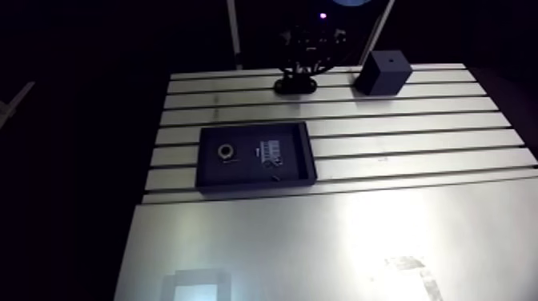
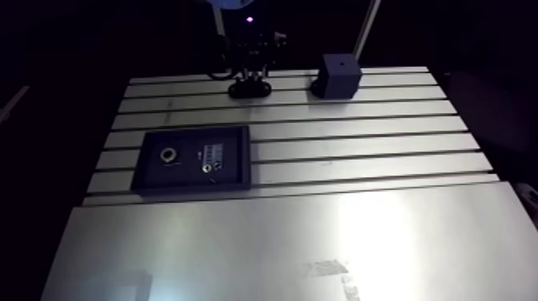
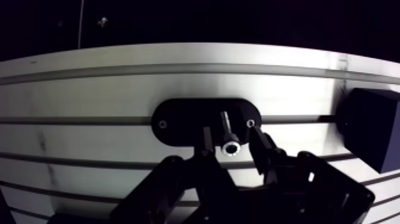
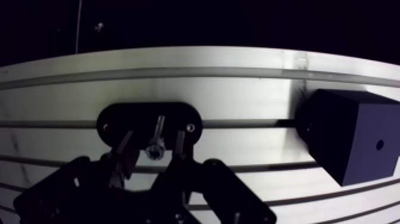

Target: Pick up the M10 bolt and insert it into the hole until fully seated.

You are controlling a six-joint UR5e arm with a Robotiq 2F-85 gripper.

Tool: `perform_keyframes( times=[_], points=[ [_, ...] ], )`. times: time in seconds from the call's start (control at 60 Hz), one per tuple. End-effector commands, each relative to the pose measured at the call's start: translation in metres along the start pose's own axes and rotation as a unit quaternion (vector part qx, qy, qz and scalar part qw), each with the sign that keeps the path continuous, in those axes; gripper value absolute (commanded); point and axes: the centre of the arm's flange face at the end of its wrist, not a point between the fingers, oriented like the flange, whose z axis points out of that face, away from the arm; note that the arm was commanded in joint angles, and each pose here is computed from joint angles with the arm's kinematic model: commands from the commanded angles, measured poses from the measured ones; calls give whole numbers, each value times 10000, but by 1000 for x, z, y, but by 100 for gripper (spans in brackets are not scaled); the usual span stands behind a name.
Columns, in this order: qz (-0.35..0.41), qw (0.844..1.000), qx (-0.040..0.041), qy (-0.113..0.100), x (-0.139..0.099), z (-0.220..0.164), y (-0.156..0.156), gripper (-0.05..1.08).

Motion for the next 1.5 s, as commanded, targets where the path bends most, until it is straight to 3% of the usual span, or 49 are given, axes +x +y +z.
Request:
perform_keyframes(
  times=[0.017,1.067,1.5],
  points=[
    [-22,10000,1,-13,0,0,-3,56],
    [-31,10000,-27,-47,-3,-3,-3,60],
    [-16,10000,-35,-41,-3,-4,0,67]
  ],
)
